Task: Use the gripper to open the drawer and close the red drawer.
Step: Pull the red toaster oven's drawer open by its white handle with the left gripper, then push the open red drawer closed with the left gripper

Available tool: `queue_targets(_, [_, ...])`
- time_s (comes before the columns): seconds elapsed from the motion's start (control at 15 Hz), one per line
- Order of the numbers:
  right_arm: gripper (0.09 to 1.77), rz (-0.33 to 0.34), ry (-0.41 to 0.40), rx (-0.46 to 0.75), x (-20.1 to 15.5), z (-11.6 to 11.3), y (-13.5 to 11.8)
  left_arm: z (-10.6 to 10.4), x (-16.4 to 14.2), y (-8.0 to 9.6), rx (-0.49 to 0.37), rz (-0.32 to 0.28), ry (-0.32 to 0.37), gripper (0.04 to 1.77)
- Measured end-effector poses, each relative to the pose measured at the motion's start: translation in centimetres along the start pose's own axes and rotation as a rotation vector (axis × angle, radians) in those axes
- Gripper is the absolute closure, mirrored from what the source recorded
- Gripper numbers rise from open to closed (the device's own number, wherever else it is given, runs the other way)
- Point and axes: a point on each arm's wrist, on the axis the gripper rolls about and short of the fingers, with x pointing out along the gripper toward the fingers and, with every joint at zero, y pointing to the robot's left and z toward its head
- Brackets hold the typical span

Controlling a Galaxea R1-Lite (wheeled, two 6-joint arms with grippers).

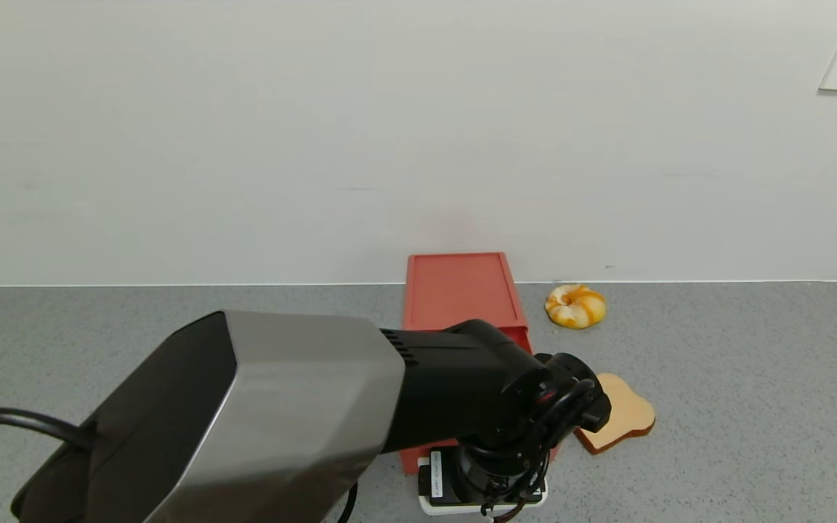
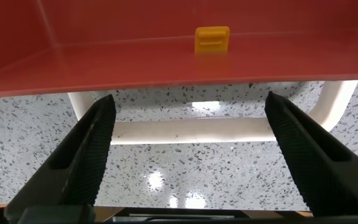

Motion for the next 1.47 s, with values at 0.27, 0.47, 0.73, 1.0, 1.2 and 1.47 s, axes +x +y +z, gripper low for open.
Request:
queue_targets(0.27, [0.15, 0.0, 0.0, 0.0, 0.0, 0.0, 0.0, 0.0, -0.1, 0.1, 0.0, 0.005, 0.001, 0.09])
queue_targets(0.47, [0.15, 0.0, 0.0, 0.0, 0.0, 0.0, 0.0, 0.1, -0.1, 0.4, -0.004, 0.011, -0.001, 0.09])
queue_targets(0.73, [0.15, 0.0, 0.0, 0.0, 0.0, 0.0, 0.0, 0.9, -1.7, 0.7, -0.015, -0.029, -0.028, 0.09])
queue_targets(1.0, [0.15, 0.0, 0.0, 0.0, 0.0, 0.0, 0.0, 1.2, -4.3, 1.8, -0.011, -0.036, -0.033, 0.09])
queue_targets(1.2, [0.15, 0.0, 0.0, 0.0, 0.0, 0.0, 0.0, 1.7, -6.8, 3.1, 0.023, -0.053, -0.05, 0.09])
queue_targets(1.47, [0.15, 0.0, 0.0, 0.0, 0.0, 0.0, 0.0, 3.1, -10.1, 6.2, 0.086, -0.078, -0.091, 0.09])
